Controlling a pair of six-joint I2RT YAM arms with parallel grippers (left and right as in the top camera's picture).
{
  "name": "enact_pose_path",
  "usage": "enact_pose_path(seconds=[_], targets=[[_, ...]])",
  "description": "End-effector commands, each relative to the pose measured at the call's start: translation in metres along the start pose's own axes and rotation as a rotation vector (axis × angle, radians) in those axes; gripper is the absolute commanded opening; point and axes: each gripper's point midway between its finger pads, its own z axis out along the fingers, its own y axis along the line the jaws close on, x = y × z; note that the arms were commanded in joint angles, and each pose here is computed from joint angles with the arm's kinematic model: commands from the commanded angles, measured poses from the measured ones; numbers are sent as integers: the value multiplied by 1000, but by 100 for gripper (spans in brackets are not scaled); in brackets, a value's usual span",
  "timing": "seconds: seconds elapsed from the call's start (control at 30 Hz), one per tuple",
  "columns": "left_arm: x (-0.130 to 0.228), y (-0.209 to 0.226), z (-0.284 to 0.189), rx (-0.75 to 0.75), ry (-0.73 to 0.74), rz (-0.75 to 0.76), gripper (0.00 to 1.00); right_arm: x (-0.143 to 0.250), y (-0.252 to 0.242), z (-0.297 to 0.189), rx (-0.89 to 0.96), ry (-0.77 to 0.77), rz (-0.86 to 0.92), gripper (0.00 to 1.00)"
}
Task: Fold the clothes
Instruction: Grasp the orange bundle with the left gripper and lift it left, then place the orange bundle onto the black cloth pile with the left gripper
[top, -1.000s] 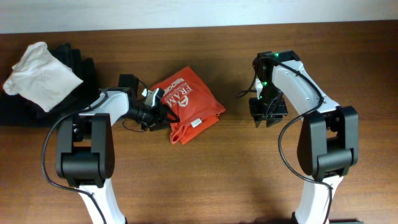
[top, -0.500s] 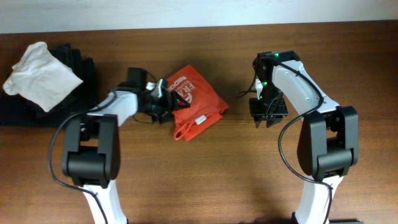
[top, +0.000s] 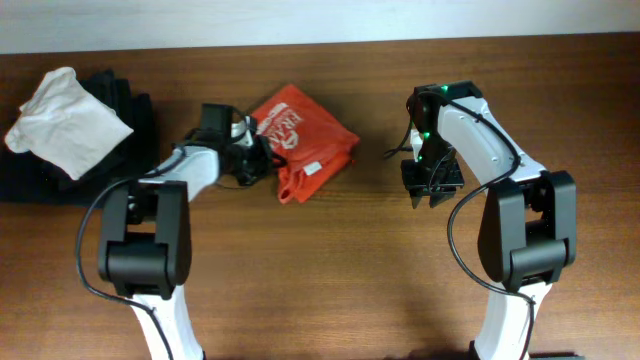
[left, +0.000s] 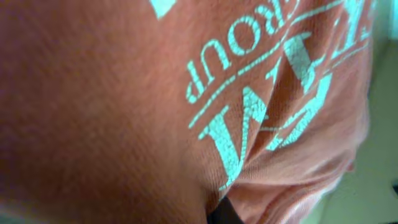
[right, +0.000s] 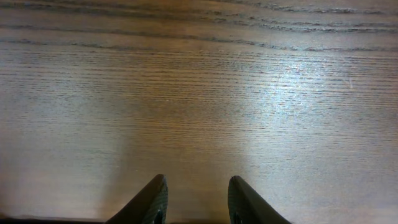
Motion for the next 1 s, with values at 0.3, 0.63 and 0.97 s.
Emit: enact_pose_path(seconds=[0.3,0.63,0.97], targets=[[-118,-49,-178,-412,-352,517,0,-2,-3,-12,0,-41,-1,36],[-190,-63,-314,-435,-694,501,1,-2,-3,-12,1,-38,-2,36],[-208,17,-405,-532,-830,347,1,-1,-3,-12,0,-37,-1,36]])
